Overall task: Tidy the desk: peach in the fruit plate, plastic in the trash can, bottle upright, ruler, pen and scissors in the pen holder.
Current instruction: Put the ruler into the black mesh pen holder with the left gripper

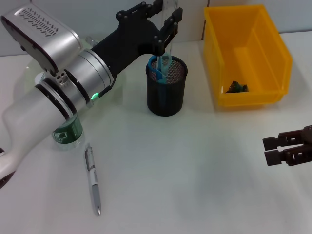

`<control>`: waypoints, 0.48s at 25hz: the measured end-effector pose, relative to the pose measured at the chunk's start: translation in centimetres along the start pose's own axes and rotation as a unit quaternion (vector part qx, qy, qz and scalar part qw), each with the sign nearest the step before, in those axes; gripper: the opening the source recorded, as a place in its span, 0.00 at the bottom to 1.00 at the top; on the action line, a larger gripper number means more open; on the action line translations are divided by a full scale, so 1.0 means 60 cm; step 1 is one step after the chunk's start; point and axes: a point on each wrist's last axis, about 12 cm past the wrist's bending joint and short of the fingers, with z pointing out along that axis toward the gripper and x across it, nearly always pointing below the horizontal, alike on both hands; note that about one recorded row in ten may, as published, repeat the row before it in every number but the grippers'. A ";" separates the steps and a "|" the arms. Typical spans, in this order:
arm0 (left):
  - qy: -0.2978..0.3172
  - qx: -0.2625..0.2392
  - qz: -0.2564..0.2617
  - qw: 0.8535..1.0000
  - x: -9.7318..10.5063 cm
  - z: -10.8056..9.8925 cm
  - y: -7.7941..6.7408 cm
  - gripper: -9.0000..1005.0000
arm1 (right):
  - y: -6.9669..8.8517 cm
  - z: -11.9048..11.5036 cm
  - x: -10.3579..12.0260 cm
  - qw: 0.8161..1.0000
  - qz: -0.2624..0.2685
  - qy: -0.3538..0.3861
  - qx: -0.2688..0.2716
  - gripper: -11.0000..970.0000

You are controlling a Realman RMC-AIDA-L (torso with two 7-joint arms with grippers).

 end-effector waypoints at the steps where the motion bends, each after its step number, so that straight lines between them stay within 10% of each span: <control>1: 0.001 0.000 0.002 1.000 0.000 0.000 0.000 0.50 | 0.000 0.001 -0.001 1.000 -0.001 0.001 -0.001 0.84; 12: 0.010 0.002 0.003 1.000 0.007 0.002 0.002 0.51 | 0.000 0.002 -0.003 1.000 -0.002 0.001 -0.002 0.84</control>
